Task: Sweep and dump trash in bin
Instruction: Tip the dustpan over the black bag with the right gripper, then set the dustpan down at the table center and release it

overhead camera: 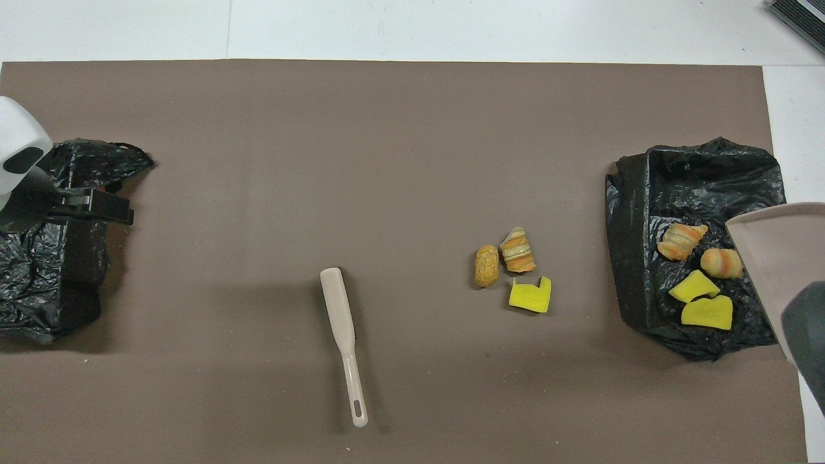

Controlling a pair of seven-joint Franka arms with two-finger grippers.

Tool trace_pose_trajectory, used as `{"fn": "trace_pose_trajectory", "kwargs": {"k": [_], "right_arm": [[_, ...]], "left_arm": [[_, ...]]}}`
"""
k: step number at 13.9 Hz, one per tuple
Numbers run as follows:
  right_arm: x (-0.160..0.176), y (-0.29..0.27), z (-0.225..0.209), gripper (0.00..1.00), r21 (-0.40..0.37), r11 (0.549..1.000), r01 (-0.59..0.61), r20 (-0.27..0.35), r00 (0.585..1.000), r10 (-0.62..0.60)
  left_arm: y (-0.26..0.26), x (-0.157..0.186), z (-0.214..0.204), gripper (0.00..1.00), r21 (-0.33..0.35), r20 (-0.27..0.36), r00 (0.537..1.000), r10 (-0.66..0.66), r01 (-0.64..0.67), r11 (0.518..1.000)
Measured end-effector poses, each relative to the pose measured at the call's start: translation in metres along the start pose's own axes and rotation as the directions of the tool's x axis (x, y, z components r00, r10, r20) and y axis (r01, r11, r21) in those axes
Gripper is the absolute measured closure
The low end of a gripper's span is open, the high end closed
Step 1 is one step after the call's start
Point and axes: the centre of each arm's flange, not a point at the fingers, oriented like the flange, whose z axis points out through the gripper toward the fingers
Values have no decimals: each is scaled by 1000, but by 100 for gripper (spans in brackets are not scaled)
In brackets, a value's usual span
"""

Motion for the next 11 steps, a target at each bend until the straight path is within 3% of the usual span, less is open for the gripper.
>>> {"fn": "trace_pose_trajectory", "kwargs": {"k": [3, 6, 7, 9, 11], "right_arm": [[19, -4, -2, 68, 62, 991, -120, -130, 983, 127], [69, -5, -44, 68, 170, 936, -308, -285, 894, 346], [88, -5, -64, 68, 216, 898, -384, -336, 834, 437], [119, -6, -98, 68, 350, 788, -507, -409, 674, 615], [156, -9, -142, 68, 488, 646, -587, -405, 503, 763]], "left_arm": [[0, -5, -22, 0, 6, 4, 1000, 2, -2, 1000], [1, -8, -26, 0, 8, 12, 1000, 3, -3, 1000], [1, -9, -26, 0, 8, 13, 1000, 3, -3, 1000], [1, -8, -26, 0, 8, 12, 1000, 3, -3, 1000], [2, -8, -26, 0, 8, 12, 1000, 5, -5, 1000]]}}
